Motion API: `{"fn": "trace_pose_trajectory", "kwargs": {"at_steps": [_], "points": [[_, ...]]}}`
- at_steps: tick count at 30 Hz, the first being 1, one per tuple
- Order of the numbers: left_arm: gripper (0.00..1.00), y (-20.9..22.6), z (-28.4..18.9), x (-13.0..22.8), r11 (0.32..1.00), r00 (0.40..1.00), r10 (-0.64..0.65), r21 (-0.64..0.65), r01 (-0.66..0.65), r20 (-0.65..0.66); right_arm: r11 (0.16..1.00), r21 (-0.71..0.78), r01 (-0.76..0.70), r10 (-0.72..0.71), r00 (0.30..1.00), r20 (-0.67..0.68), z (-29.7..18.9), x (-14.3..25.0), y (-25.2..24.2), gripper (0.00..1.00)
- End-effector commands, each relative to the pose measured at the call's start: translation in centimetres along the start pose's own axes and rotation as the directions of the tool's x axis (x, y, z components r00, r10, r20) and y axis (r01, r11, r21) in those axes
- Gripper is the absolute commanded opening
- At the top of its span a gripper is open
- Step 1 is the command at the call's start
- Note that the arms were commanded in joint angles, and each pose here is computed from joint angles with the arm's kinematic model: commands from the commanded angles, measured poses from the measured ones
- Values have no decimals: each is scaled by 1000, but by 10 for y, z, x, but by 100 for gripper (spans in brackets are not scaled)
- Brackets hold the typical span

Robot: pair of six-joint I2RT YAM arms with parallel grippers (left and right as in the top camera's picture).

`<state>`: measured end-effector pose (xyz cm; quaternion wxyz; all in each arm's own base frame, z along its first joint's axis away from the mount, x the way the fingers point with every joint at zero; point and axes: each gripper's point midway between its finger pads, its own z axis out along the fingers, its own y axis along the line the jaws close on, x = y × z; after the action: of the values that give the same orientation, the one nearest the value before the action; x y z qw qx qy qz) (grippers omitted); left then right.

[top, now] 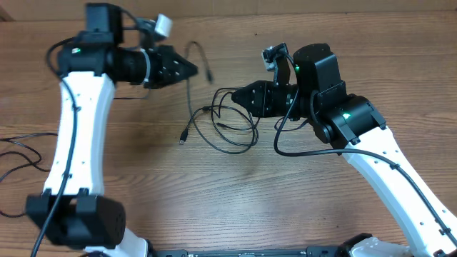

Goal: Untangle cables

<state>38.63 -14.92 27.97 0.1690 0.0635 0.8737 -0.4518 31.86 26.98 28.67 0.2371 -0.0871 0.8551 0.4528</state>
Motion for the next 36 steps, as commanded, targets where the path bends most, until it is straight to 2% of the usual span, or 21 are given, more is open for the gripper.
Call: {"fn": "trace_pose_trajectory", "kwargs": {"at_steps": [1,4,7,12,16,22,25,30,36], "points": [[4,-9,22,12,970,972,226,107,-219,-66,996,-66,67,-67,998,-7,-6,-1,17,4],[4,-6,37,17,961,961,257,125,-245,-100,995,-71,70,-71,997,-9,-6,0,18,4],[6,-3,48,22,933,931,347,148,-329,-116,995,-71,68,-69,998,-11,-6,0,18,4],[6,2,50,37,842,835,533,184,-507,-136,997,-59,51,-53,998,-29,-6,4,15,4],[10,1,47,49,776,768,624,225,-589,-144,997,-59,50,-51,998,-30,-6,5,14,4],[8,-4,46,53,748,745,654,256,-612,-130,997,-59,45,-47,998,-31,-6,5,14,4],[11,-11,46,58,705,712,695,297,-644,-106,997,-57,42,-44,998,-34,-6,6,14,4],[15,-16,47,67,669,679,727,331,-666,-104,998,-55,41,-43,998,-36,-6,6,14,4],[15,-21,49,74,645,656,747,354,-677,-107,998,-56,40,-43,998,-36,-6,6,14,4]]}}
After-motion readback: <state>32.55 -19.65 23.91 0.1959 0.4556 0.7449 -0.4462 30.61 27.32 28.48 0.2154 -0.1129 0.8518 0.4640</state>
